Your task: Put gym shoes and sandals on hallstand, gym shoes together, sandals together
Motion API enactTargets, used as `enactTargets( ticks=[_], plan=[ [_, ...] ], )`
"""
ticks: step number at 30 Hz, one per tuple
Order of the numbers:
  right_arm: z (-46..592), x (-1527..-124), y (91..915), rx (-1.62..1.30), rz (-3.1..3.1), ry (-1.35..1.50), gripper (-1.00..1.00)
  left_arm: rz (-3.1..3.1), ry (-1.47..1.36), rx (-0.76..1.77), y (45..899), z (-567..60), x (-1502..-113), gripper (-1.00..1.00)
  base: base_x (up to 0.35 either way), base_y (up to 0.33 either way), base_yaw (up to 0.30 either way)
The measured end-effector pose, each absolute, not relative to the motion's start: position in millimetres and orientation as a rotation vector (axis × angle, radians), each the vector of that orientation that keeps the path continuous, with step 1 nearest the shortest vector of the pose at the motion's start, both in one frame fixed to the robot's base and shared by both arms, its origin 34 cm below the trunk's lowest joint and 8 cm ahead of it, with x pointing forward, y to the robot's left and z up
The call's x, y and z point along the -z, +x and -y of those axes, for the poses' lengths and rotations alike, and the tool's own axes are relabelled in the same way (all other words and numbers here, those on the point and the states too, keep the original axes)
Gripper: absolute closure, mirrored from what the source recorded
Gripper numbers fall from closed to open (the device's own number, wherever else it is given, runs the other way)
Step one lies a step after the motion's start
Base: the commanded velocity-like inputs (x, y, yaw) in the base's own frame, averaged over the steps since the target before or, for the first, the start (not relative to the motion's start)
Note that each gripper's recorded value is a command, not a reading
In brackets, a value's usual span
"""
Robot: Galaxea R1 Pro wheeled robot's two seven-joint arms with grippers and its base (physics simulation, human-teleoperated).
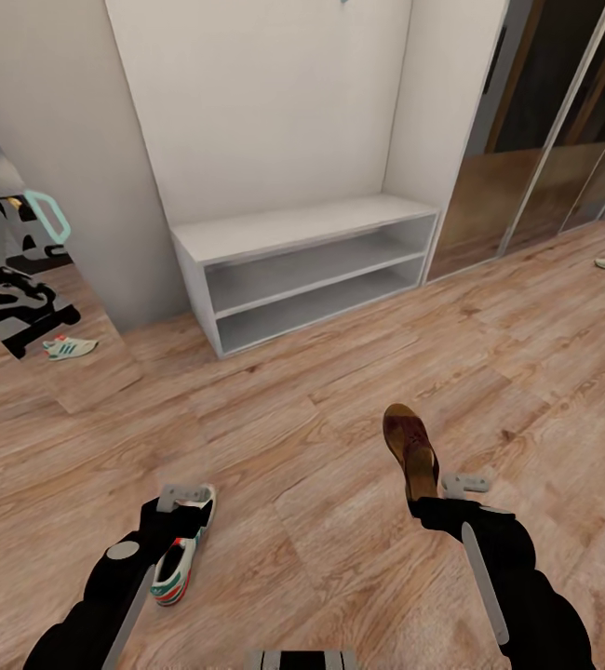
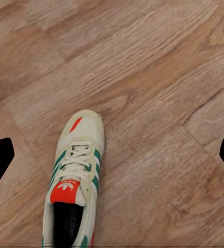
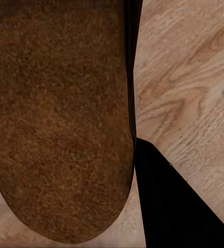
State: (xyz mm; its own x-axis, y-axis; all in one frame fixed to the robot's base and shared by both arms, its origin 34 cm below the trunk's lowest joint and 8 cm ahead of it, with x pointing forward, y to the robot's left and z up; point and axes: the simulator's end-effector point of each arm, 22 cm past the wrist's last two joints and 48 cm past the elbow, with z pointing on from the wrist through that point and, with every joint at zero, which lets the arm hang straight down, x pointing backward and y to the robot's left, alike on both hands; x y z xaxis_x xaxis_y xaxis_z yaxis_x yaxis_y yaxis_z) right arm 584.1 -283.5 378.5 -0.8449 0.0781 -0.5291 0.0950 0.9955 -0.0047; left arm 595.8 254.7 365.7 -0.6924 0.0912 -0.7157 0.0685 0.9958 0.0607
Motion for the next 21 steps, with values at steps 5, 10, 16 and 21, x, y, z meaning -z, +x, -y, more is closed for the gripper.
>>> enactTargets(
  ticks=[5,10,16,21],
  plan=[
    [283,-364,580,0.043,-2.61,0.121,1.0,-2.367,0.094,-0.054,591,-266,-351,-1.0,0.0,0.0,0.0],
    [283,-349,576,0.045,-2.638,0.121,1.0,-2.398,0.092,-0.129,586,-305,-337,-1.0,0.0,0.0,0.0],
    [280,-342,574,0.039,-2.653,0.115,1.0,-2.425,0.098,-0.172,579,-327,-324,-1.0,0.0,0.0,0.0],
    [279,-337,572,0.039,-2.663,0.112,1.0,-2.456,0.102,-0.176,571,-329,-309,-1.0,0.0,0.0,0.0]
  ],
)
